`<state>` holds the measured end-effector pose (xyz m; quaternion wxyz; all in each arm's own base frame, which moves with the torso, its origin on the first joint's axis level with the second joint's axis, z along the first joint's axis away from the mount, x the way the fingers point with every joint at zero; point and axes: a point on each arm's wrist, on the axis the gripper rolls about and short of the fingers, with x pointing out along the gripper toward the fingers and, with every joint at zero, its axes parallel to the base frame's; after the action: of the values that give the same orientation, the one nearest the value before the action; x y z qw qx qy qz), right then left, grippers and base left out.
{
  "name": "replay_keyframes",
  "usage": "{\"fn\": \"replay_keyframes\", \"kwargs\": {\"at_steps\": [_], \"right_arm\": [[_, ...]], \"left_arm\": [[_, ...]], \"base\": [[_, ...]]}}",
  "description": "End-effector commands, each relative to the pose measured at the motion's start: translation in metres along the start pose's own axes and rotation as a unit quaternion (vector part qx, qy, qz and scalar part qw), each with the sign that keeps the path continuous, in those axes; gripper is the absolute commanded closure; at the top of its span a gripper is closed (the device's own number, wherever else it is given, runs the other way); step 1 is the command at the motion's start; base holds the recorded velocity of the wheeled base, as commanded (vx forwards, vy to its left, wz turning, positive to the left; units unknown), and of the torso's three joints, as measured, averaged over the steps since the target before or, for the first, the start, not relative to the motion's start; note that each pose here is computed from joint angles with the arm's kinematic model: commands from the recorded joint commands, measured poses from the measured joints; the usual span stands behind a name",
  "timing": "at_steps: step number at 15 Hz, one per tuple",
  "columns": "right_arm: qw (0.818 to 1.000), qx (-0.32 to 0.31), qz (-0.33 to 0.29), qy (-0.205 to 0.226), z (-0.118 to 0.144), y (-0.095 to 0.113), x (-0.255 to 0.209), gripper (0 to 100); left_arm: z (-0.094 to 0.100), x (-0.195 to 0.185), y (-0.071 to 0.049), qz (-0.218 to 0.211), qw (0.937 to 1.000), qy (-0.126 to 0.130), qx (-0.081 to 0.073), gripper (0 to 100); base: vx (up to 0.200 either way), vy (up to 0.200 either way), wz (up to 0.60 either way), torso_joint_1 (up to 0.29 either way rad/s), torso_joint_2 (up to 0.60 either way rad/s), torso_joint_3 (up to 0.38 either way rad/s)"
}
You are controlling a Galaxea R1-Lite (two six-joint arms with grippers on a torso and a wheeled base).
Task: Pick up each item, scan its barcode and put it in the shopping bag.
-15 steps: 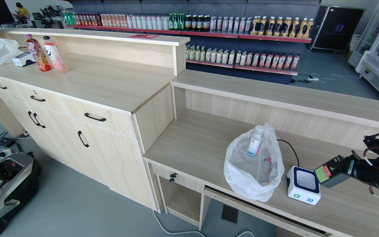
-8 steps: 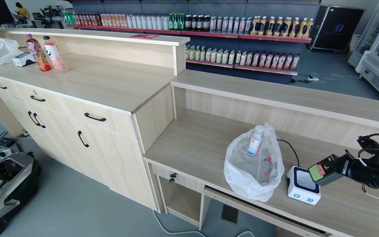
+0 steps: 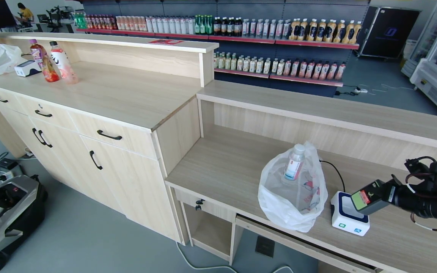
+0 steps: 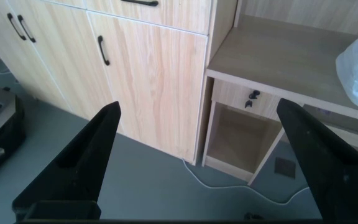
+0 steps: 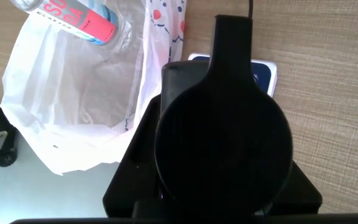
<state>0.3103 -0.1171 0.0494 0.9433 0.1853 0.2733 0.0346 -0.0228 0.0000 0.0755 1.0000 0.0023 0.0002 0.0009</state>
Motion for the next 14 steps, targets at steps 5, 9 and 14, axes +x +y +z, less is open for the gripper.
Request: {"fn": "replay_keyframes", "kwargs": {"at_steps": [5, 9, 14], "right_arm": [[1.000, 0.019, 0.002, -0.007, 0.000, -0.004, 0.008, 100], [1.000, 0.023, 0.002, -0.008, -0.003, -0.007, 0.015, 100], [1.000, 0.022, 0.008, -0.001, -0.007, -0.004, 0.020, 100]], "left_arm": [[0.000, 0.000, 0.000, 0.000, 1.0000, 0.000, 0.000, 0], [0.000, 0.000, 0.000, 0.000, 1.0000, 0.000, 0.000, 0], [0.000, 0.000, 0.000, 0.000, 1.0000, 0.000, 0.000, 0]], "base": [[0.000, 0.000, 0.00, 0.000, 0.00, 0.000], [0.000, 0.000, 0.00, 0.000, 0.00, 0.000], [0.000, 0.000, 0.00, 0.000, 0.00, 0.000]]}}
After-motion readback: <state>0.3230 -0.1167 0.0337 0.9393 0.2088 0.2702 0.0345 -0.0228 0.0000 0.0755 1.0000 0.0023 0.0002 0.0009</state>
